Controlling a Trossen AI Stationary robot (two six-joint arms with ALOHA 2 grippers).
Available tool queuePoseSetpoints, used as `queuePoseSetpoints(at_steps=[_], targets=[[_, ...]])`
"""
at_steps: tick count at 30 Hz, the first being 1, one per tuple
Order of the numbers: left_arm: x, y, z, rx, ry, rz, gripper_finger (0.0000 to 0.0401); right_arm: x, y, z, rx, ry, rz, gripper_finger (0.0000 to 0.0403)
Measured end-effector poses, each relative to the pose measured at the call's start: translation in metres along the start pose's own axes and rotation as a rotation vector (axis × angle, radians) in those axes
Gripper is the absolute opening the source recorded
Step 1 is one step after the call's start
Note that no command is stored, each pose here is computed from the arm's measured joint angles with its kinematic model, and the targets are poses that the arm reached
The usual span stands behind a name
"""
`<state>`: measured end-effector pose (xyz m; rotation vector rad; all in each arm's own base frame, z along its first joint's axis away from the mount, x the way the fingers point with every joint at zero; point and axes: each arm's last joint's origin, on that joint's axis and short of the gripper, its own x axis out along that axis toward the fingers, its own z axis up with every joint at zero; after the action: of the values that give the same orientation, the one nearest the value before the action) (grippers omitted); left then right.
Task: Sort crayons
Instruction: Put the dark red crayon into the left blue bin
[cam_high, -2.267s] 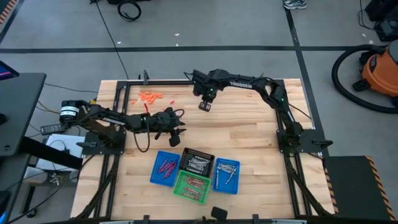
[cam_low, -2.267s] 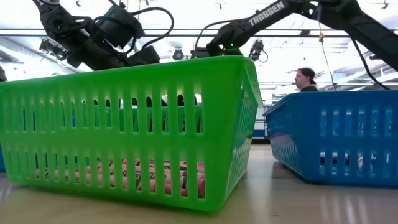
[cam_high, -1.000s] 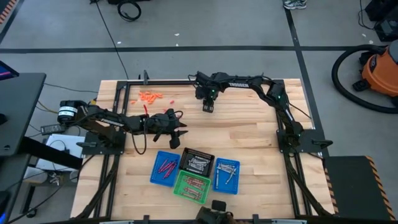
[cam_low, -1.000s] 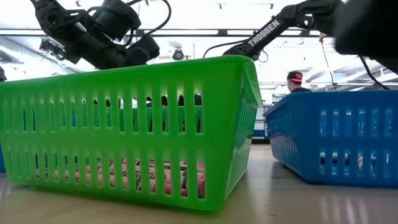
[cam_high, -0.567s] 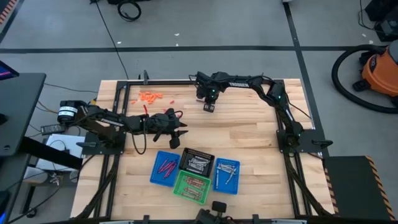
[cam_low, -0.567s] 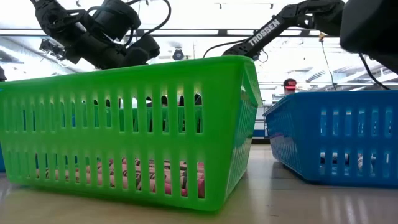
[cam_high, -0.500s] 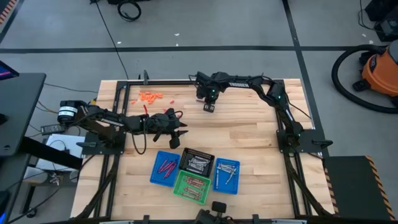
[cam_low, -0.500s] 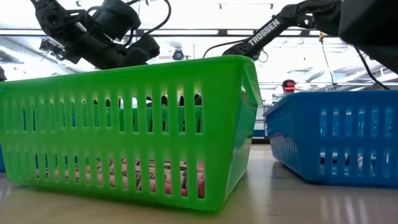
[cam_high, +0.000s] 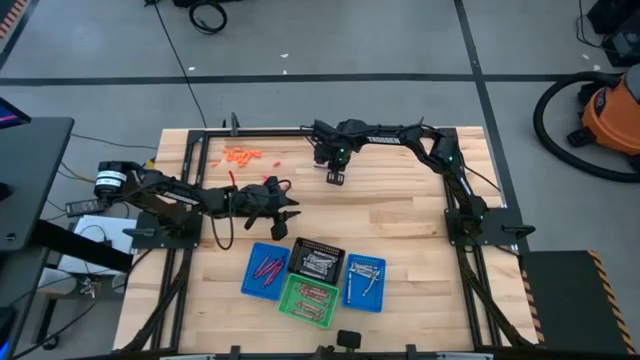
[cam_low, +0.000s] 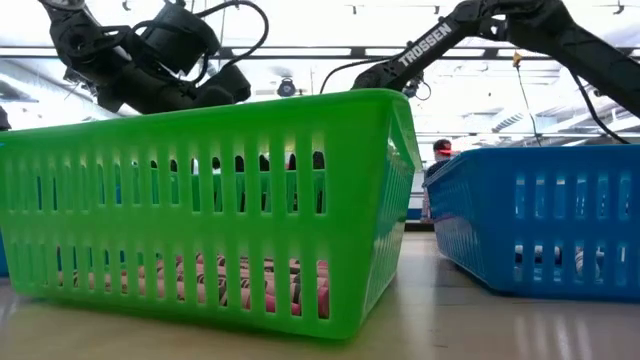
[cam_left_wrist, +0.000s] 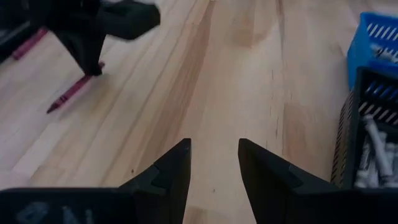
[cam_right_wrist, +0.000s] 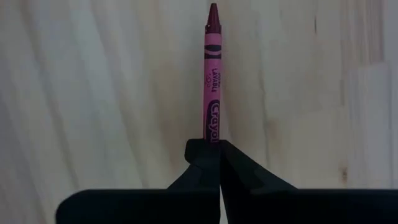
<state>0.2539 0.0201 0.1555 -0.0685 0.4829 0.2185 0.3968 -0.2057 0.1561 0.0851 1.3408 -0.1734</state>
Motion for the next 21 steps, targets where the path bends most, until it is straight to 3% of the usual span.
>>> queuePoseSetpoints(at_steps=[10, 17, 21], targets=[[0.001, 0.008, -0.002, -0.013, 0.03, 0.032, 0.0144, -0.02, 0.021, 0.007, -0.056, -0.037, -0.013, 0.0008], [0.001, 0.012, -0.004, -0.013, 0.048, 0.054, 0.0144, -0.043, 0.051, 0.014, -0.116, -0.082, -0.007, 0.0008], [0.001, 0.014, -0.005, -0.009, 0.057, 0.122, 0.0145, -0.053, 0.07, 0.017, -0.16, -0.107, -0.001, 0.0008]])
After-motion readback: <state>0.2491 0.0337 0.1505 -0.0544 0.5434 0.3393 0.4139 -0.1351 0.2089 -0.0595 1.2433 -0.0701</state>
